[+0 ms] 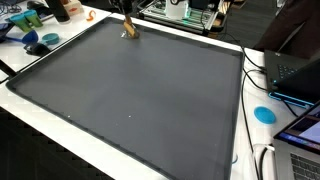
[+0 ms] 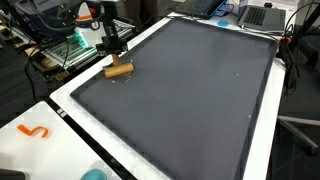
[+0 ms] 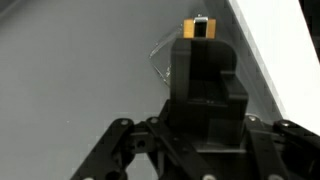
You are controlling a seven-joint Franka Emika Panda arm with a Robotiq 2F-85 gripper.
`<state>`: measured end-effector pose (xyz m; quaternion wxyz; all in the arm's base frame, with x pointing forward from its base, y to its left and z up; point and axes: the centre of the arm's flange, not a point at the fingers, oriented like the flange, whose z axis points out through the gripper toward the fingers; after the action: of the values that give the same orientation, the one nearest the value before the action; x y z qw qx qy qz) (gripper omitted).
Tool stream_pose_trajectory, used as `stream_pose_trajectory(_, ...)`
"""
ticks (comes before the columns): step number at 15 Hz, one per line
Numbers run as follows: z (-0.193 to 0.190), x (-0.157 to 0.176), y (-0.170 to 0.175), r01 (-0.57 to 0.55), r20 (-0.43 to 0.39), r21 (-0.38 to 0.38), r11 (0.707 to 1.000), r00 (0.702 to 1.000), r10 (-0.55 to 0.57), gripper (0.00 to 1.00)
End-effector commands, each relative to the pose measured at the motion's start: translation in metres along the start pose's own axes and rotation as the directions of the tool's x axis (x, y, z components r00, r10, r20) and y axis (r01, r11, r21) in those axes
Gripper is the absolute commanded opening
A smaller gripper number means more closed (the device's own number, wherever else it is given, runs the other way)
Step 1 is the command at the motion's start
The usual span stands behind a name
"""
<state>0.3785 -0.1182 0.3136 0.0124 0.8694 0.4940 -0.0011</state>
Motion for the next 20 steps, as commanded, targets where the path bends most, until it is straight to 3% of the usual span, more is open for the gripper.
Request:
stream_pose_trajectory(1, 0.038, 0.006, 0.019, -0.005, -0.015, -0.049, 0.999, 1.0, 0.004, 0.25)
stream_pose_trajectory(12, 0.047, 0.001, 0.033, -0.051, -0.037, -0.105, 0.993, 0.998, 0.047, 0.25)
stream_pose_trajectory(16, 0.063, 0.0, 0.05, -0.077, -0.057, -0.182, 0.98, 0.996, 0.068, 0.25)
stream_pose_trajectory(20, 0.055, -0.001, 0.052, -0.089, -0.067, -0.189, 0.978, 0.995, 0.078, 0.25)
